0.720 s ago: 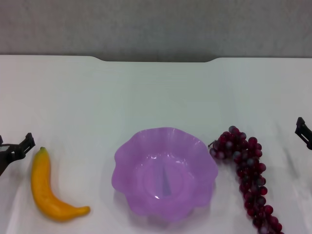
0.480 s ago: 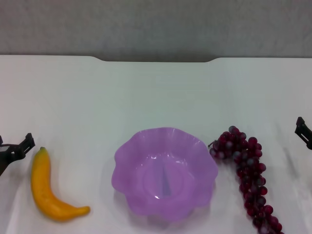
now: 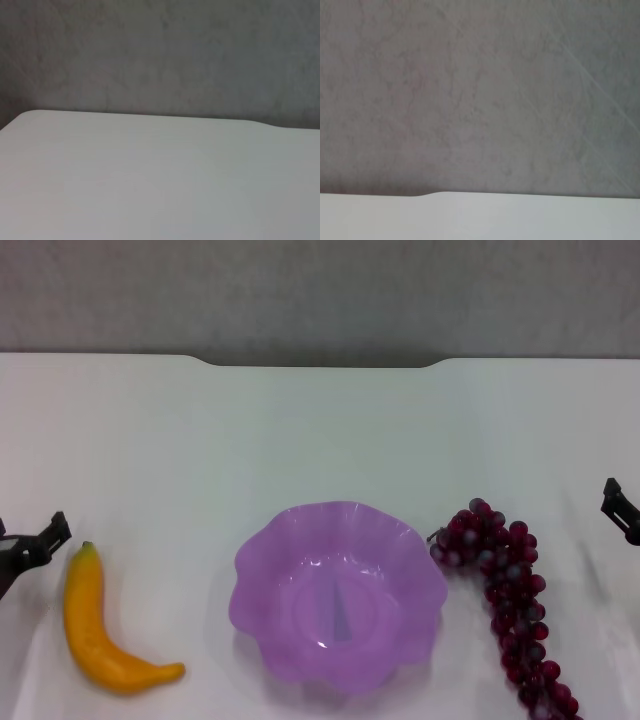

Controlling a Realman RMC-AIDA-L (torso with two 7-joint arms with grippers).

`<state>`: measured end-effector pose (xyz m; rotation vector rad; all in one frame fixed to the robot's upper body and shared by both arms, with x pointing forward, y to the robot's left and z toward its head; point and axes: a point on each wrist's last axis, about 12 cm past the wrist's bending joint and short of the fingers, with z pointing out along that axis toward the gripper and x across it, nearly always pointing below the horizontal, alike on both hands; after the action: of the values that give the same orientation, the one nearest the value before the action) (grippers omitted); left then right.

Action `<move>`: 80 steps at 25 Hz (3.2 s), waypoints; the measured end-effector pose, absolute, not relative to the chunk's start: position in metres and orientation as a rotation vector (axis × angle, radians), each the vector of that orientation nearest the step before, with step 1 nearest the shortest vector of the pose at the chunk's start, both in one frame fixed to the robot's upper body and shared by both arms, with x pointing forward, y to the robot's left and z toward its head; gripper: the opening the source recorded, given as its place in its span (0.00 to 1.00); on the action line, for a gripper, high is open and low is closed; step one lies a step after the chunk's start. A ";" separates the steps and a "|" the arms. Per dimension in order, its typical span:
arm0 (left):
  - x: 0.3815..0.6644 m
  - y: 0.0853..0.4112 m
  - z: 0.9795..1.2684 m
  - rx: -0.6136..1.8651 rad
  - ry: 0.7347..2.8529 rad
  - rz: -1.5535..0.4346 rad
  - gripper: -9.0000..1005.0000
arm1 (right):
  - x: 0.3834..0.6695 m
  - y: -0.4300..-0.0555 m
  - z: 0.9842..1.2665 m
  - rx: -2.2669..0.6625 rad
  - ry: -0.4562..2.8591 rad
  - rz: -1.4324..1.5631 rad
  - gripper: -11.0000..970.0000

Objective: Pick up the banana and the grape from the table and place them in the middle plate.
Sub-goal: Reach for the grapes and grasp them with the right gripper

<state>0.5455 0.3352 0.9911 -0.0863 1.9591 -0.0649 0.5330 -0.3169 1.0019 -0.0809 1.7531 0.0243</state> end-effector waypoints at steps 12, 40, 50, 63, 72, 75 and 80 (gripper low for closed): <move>0.557 0.324 1.018 -0.078 1.813 -0.245 0.88 | 0.544 -0.288 1.015 -0.204 1.683 0.128 0.93; 0.546 0.331 0.998 -0.079 1.936 -0.159 0.88 | 0.567 -0.267 1.112 -0.264 2.322 0.317 0.93; 0.545 0.329 0.997 -0.082 1.938 -0.163 0.88 | 0.574 -0.249 1.083 -0.293 2.453 0.394 0.93; 0.545 0.328 0.996 -0.083 1.939 -0.164 0.88 | 0.577 -0.252 1.066 -0.269 2.503 0.372 0.92; 0.548 0.324 0.997 -0.071 1.937 -0.172 0.87 | 0.581 -0.240 1.060 -0.318 2.487 0.350 0.92; 0.548 0.324 0.997 -0.073 1.939 -0.172 0.87 | 0.581 -0.236 1.058 -0.333 2.477 0.344 0.92; 0.547 0.325 0.997 -0.090 1.937 -0.176 0.87 | 0.580 -0.230 1.054 -0.346 2.471 0.350 0.92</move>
<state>0.5475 0.3253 0.9970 -0.0901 1.9367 -0.1763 0.5797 -0.2301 1.0536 -0.3462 2.4709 0.3498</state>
